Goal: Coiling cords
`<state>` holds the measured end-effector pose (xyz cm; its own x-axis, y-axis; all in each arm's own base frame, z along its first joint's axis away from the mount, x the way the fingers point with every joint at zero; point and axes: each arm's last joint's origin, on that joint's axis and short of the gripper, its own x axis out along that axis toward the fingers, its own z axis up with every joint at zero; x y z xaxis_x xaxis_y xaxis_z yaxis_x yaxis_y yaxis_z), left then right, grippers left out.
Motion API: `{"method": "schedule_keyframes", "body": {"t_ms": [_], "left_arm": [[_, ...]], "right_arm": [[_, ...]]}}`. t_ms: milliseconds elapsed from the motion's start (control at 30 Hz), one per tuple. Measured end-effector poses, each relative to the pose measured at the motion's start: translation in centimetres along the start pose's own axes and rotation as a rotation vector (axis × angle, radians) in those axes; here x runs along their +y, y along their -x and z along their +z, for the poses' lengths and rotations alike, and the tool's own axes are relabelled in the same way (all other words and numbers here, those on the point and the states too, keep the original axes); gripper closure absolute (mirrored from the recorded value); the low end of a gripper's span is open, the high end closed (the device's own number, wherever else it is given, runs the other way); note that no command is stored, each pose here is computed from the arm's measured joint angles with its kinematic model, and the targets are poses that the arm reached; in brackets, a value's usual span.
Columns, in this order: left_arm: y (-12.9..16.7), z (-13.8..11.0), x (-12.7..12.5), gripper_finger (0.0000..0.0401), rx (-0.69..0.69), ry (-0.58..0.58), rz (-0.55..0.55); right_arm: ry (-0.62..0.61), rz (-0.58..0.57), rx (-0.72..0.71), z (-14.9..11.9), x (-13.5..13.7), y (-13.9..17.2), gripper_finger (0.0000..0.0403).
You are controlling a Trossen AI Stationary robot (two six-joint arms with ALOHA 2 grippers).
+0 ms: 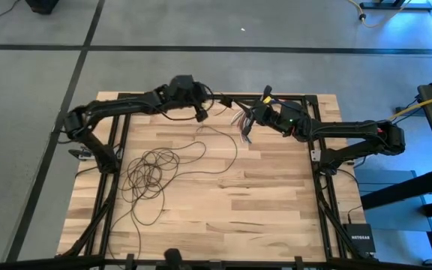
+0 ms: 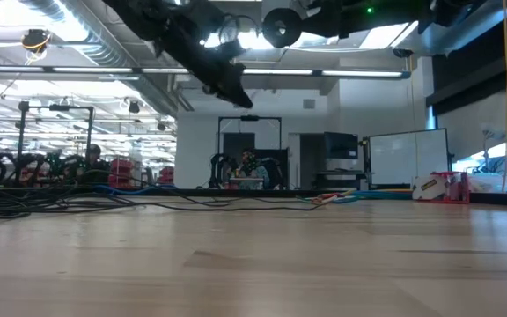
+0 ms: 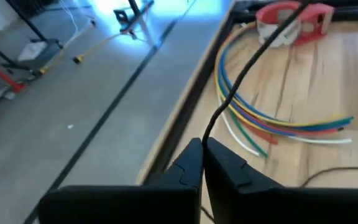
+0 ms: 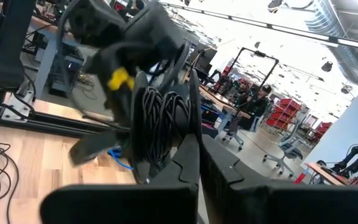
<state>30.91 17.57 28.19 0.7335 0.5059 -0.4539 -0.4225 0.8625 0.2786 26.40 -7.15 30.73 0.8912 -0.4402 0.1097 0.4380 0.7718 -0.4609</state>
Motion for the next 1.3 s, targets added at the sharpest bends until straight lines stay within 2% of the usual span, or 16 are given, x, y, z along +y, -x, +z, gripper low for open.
{"method": "schedule_keyframes", "body": {"t_ms": [333,567,867,1033,1300], "left_arm": [[7.2,3.5,2.4,0.0397,-0.208,0.036,0.079],[10.7,5.1,1.0,0.0398,-0.341,0.050,-0.049],[10.6,6.8,-2.9,0.0397,-0.462,0.002,-0.162],[10.0,6.9,-5.5,0.0399,-0.457,-0.039,-0.235],[6.0,6.7,-9.2,0.0399,-0.497,-0.066,-0.285]], "right_arm": [[0.043,0.012,0.010,-0.1,0.1,0.0,0.0400],[0.100,-0.074,0.075,-0.4,-0.2,0.0,0.0400],[0.145,-0.136,0.128,-0.9,0.0,-0.4,0.0400],[0.149,-0.177,0.132,-0.9,-0.1,-0.5,0.0400],[0.127,-0.182,0.122,-0.8,-0.2,-0.5,0.0400]]}}
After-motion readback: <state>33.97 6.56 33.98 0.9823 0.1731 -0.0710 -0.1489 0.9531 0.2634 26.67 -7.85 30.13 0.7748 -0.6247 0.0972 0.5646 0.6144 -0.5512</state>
